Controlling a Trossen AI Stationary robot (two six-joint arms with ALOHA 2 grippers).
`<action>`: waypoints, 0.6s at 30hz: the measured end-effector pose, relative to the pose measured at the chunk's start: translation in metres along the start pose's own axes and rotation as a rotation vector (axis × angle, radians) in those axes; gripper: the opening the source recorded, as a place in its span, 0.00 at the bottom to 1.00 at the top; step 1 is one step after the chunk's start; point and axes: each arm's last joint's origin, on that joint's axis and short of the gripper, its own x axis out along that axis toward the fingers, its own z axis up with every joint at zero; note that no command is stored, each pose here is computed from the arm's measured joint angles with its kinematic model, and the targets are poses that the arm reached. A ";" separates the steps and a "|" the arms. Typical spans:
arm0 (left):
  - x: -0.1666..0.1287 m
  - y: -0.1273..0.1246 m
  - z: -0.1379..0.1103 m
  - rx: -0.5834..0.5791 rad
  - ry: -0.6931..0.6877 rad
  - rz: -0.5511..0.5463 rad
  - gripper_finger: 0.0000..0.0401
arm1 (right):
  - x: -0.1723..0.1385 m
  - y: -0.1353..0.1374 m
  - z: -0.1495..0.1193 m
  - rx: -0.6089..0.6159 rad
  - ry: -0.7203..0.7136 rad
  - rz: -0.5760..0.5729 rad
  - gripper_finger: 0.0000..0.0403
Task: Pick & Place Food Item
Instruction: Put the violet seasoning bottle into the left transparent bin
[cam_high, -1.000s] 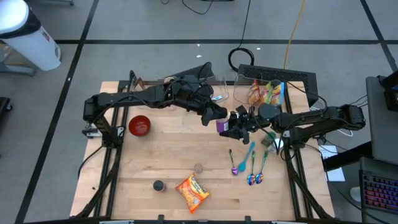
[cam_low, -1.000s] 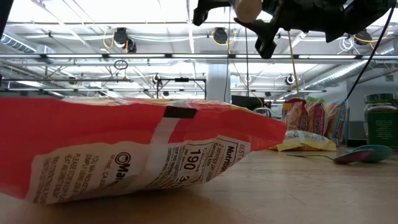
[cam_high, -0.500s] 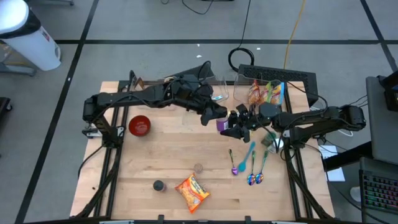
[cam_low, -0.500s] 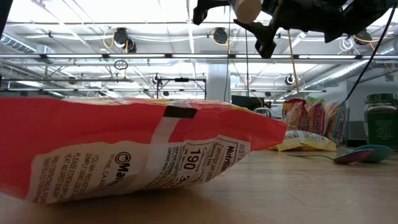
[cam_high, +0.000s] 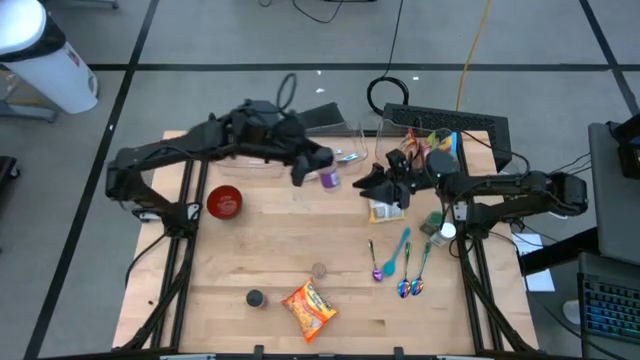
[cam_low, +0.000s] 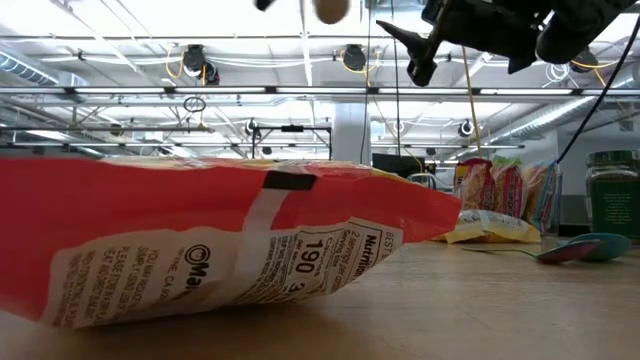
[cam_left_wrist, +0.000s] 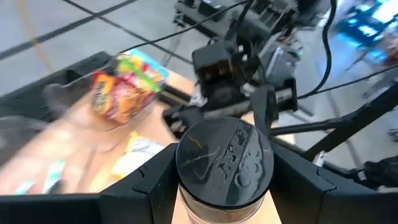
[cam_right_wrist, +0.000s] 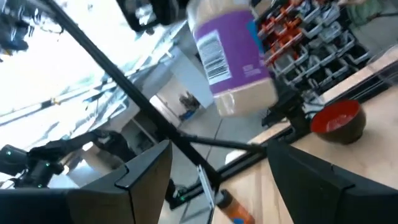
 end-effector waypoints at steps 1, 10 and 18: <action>-0.008 -0.001 0.000 0.004 0.003 0.028 0.52 | -0.001 0.000 0.002 0.002 -0.012 0.002 0.64; -0.094 -0.001 -0.008 0.006 -0.008 0.359 0.52 | -0.004 -0.003 0.007 0.001 -0.049 -0.017 0.64; -0.147 0.010 -0.032 -0.082 -0.030 0.756 0.52 | -0.004 -0.004 0.008 0.002 -0.073 -0.040 0.64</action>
